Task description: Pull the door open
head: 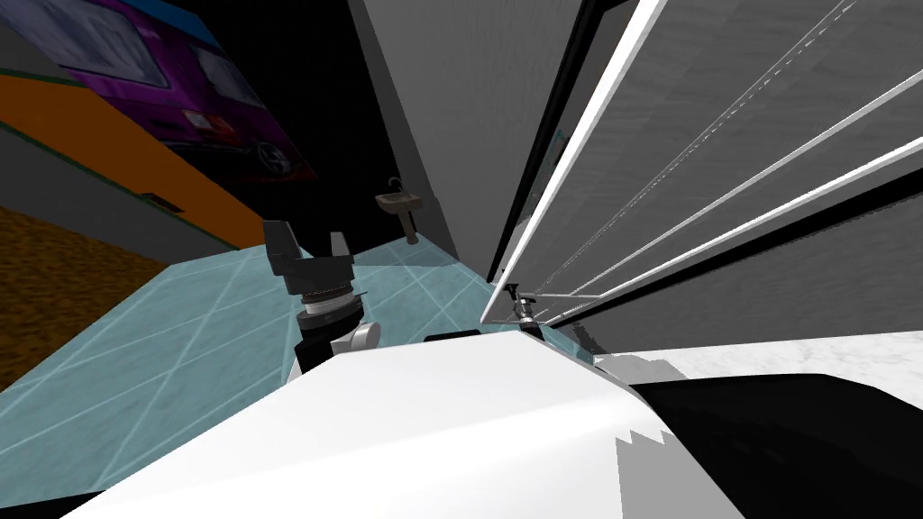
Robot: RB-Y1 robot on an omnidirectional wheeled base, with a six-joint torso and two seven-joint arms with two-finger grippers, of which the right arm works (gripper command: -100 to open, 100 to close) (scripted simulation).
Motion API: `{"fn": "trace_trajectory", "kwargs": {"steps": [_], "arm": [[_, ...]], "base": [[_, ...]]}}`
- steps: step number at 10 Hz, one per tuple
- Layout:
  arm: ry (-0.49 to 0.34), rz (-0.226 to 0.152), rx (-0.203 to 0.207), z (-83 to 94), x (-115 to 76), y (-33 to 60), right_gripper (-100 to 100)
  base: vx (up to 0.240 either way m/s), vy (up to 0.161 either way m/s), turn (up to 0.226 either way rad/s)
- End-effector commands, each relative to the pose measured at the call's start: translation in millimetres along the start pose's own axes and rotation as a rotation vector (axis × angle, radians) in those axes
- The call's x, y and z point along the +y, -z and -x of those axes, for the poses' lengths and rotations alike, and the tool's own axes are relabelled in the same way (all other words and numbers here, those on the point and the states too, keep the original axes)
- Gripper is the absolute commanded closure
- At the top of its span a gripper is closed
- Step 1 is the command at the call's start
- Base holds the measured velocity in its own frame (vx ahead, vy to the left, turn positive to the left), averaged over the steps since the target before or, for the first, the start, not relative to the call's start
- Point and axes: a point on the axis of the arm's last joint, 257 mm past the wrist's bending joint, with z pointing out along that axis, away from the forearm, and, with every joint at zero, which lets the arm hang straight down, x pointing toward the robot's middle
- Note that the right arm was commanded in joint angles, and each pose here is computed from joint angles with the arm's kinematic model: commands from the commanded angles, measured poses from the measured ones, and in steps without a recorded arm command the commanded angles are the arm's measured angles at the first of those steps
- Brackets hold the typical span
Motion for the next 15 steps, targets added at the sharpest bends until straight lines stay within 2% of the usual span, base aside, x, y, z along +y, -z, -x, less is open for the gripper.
{"fn": "trace_trajectory", "kwargs": {"steps": [1, 5, 10, 11, 12, 15], "arm": [[-0.008, -0.012, -0.004, -13.2, -8.7, -7.5, 100], [-0.010, -0.011, -0.034, -23.7, -8.6, -27.2, 100], [-0.015, -0.010, -0.062, -34.7, -7.1, -46.6, 100], [-0.014, -0.013, -0.059, -31.6, -6.3, -44.3, 100], [-0.011, -0.016, -0.027, -32.6, -6.7, -34.4, 100], [-0.007, -0.018, 0.021, -31.3, -5.3, -18.2, 100]], "base": [[-0.250, -0.104, 0.181], [-0.216, -0.062, 0.156], [-0.173, -0.107, 0.142], [-0.058, -0.059, 0.056], [-0.063, 0.038, 0.029], [-0.098, 0.044, -0.018]]}}
